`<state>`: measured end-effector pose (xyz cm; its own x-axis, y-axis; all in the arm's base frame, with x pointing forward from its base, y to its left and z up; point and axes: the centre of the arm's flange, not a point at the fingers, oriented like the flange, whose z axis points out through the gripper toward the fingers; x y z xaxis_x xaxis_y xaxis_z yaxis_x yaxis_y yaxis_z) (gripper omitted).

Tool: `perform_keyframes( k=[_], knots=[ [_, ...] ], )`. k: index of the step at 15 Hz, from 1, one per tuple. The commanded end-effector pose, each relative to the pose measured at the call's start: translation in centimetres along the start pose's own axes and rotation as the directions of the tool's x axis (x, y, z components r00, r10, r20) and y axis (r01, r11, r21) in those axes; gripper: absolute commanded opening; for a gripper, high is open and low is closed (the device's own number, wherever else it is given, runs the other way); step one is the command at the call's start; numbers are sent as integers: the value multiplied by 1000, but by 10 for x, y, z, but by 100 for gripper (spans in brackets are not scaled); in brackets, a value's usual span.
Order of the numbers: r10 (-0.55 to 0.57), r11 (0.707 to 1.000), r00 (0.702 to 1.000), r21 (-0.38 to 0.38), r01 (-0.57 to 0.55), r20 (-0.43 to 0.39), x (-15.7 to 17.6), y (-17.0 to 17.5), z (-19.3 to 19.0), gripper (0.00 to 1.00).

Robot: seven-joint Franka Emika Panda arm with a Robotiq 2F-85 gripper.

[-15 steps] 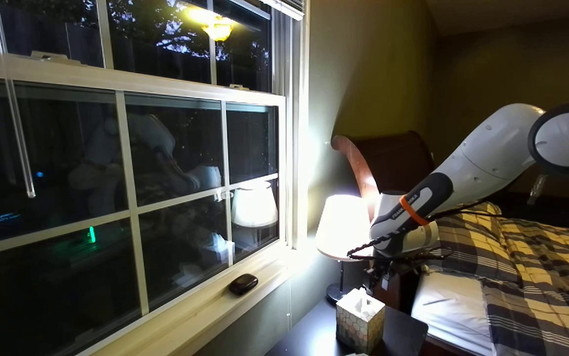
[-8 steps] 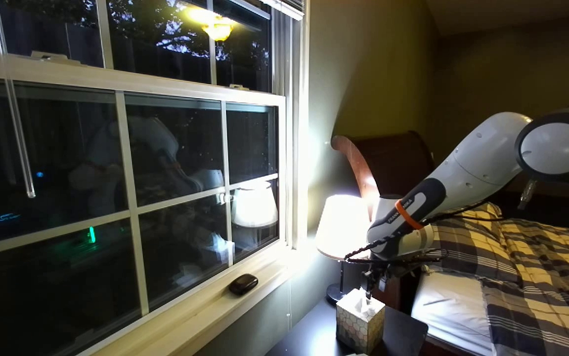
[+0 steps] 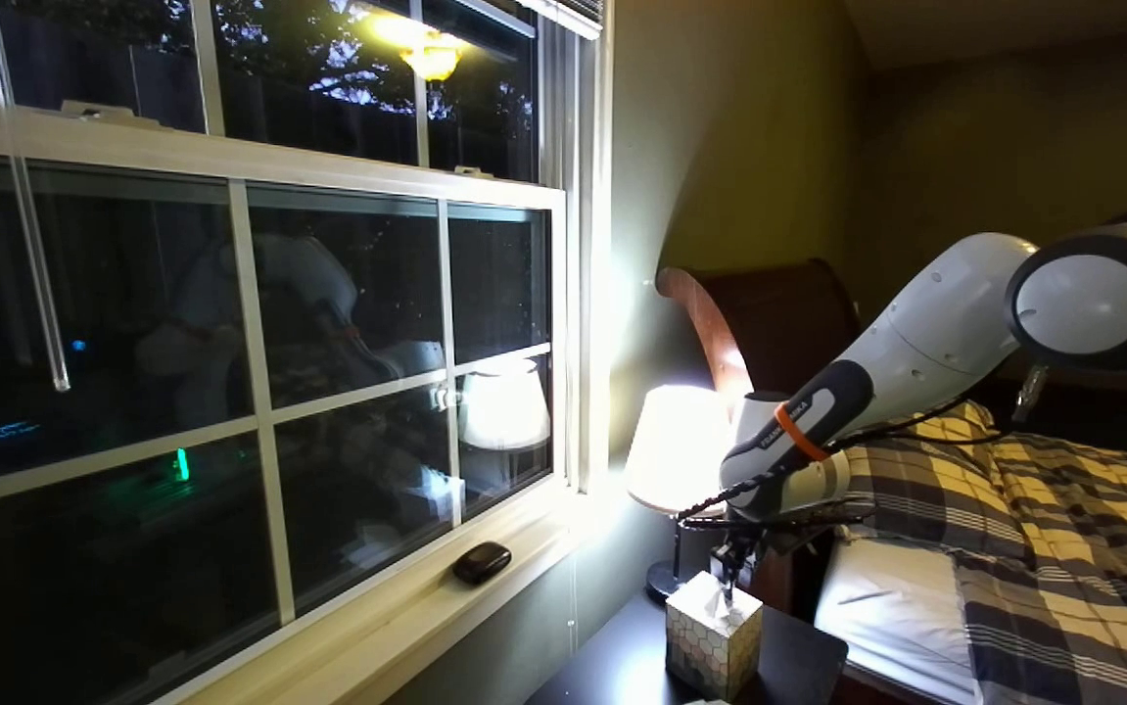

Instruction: Put the tissue box on the windowsill.

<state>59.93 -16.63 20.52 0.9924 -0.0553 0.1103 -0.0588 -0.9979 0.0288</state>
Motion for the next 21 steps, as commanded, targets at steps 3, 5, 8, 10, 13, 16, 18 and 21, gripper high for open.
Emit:
perform_keyframes(
  k=[3,5,8,10,13,16,18,21],
  knots=[
    [-18,1000,1000,2,18,-9,4,4,10,44],
    [-20,1000,1000,2,20,-7,4,3,11,42],
    [-24,1000,1000,3,24,-5,4,1,14,35],
    [-26,1000,1000,3,26,-4,4,0,15,27],
    [-27,1000,1000,2,27,-5,4,-2,14,24],
    [-25,1000,1000,2,25,-5,4,-2,13,17],
    [-24,1000,1000,7,24,-4,4,-3,10,11],
    [-22,1000,1000,7,22,-8,2,-8,0,3]
  ],
)
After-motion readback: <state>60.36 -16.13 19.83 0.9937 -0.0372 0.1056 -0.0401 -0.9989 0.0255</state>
